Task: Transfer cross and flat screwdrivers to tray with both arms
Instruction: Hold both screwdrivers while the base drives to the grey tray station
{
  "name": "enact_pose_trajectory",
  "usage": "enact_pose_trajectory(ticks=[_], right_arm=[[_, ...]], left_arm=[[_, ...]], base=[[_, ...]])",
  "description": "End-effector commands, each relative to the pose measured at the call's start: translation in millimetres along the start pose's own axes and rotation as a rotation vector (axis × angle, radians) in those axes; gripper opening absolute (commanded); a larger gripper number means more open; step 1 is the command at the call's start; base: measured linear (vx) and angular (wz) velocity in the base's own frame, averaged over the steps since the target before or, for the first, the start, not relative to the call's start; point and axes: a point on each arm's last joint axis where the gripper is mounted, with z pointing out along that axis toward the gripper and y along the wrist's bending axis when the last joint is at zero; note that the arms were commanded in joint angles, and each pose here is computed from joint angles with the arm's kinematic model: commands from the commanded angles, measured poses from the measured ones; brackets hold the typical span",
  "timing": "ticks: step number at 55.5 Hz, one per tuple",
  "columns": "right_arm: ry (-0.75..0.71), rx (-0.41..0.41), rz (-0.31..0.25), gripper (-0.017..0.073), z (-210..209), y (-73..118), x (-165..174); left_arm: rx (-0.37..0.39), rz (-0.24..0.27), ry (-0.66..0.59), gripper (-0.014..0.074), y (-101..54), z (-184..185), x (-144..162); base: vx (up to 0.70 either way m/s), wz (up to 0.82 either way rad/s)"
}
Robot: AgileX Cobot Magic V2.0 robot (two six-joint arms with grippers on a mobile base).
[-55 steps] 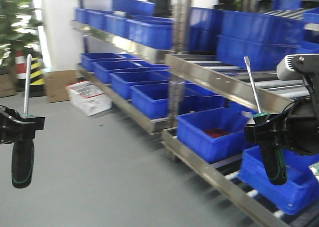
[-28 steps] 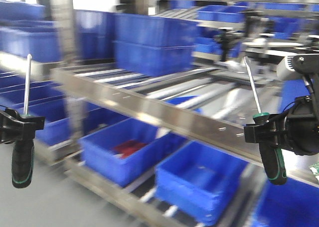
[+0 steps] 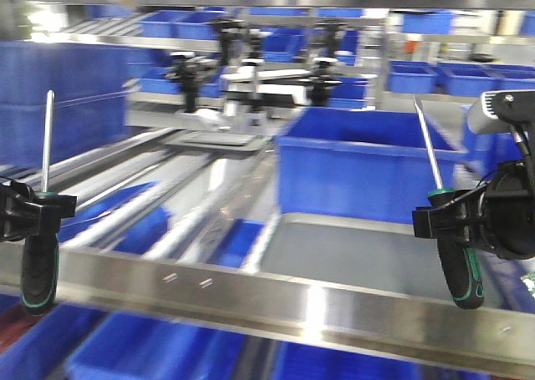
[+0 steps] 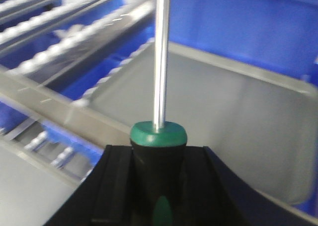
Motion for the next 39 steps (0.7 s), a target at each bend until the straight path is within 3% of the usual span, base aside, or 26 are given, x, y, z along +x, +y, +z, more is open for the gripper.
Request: enact_pose_trajectory(ticks=[1, 20, 39], right_arm=[[-0.150, -0.002, -0.003, -0.0008, -17.4, 0.6, -20.2], [-0.150, -0.002, -0.003, -0.0008, -17.4, 0.6, -20.2], [-0.150, -0.002, -0.003, -0.0008, -17.4, 0.6, -20.2]], left_arm=[[0.000, -0.014, -0.137, 0.0003, -4.0, -14.9, -18.6], [0.000, -0.014, -0.137, 0.0003, -4.0, -14.9, -18.6], [0.000, -0.014, -0.137, 0.0003, -4.0, -14.9, -18.6]], base=[[0.31, -0.58], [0.29, -0.41], [0.21, -0.17]])
